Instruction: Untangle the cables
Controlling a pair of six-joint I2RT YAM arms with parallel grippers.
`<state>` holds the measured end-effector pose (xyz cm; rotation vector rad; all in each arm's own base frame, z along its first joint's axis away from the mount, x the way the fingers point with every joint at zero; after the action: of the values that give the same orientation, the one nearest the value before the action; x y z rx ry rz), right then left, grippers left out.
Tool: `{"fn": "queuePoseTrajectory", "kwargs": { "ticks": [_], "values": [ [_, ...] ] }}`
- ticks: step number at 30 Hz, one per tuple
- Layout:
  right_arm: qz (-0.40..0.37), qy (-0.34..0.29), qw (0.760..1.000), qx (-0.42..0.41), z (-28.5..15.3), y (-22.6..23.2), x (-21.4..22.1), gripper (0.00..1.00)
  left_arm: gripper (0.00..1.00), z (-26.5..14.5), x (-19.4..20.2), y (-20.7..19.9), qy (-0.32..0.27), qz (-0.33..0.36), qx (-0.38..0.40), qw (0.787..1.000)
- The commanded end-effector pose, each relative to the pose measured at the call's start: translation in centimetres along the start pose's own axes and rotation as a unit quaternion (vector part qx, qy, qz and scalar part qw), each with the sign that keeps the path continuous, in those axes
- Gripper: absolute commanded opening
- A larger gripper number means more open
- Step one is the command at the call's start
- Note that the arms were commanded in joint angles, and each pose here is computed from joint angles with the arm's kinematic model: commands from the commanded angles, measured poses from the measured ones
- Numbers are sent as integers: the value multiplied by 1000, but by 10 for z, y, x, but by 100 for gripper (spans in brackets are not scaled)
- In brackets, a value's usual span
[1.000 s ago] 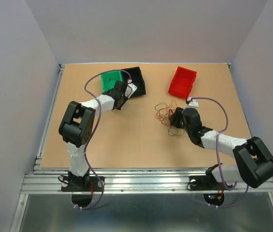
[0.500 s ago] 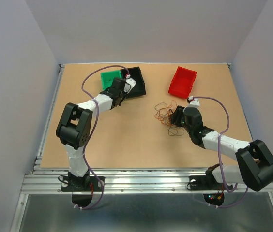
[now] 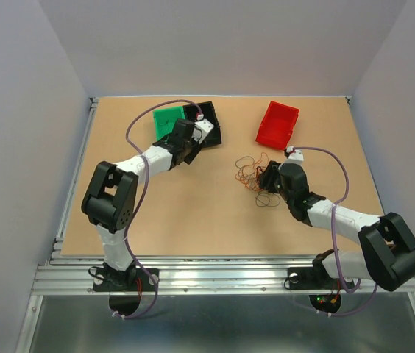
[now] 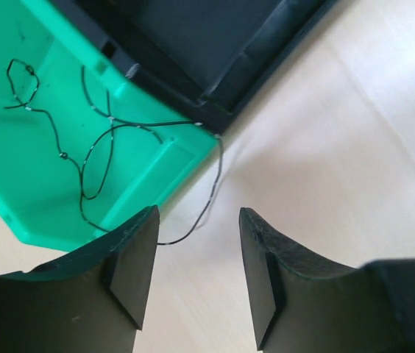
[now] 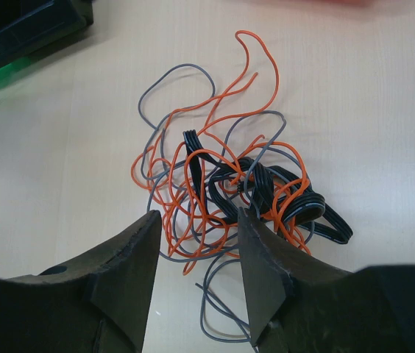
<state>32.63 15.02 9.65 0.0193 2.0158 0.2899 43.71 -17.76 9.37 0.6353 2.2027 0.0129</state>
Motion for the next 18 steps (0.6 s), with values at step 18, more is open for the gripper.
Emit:
{"fn": "queuePoseTrajectory", "kwargs": {
  "ticks": [18],
  "values": [
    [7,-28,1000,-13,-3,6,-13,52,58,37,13,-11,9,15,-76,997]
  ]
}}
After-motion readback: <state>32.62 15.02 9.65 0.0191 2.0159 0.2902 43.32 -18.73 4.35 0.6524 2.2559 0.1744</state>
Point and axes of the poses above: each gripper's point midway between its finger pads, its own z axis out along the fingers, its own y axis along the line the jaws close on, x = y × z, the point moved 1 cm from there along -z, back along the fingers, and after that the axes turned 10 degrees about -z, right-handed, at the moved point
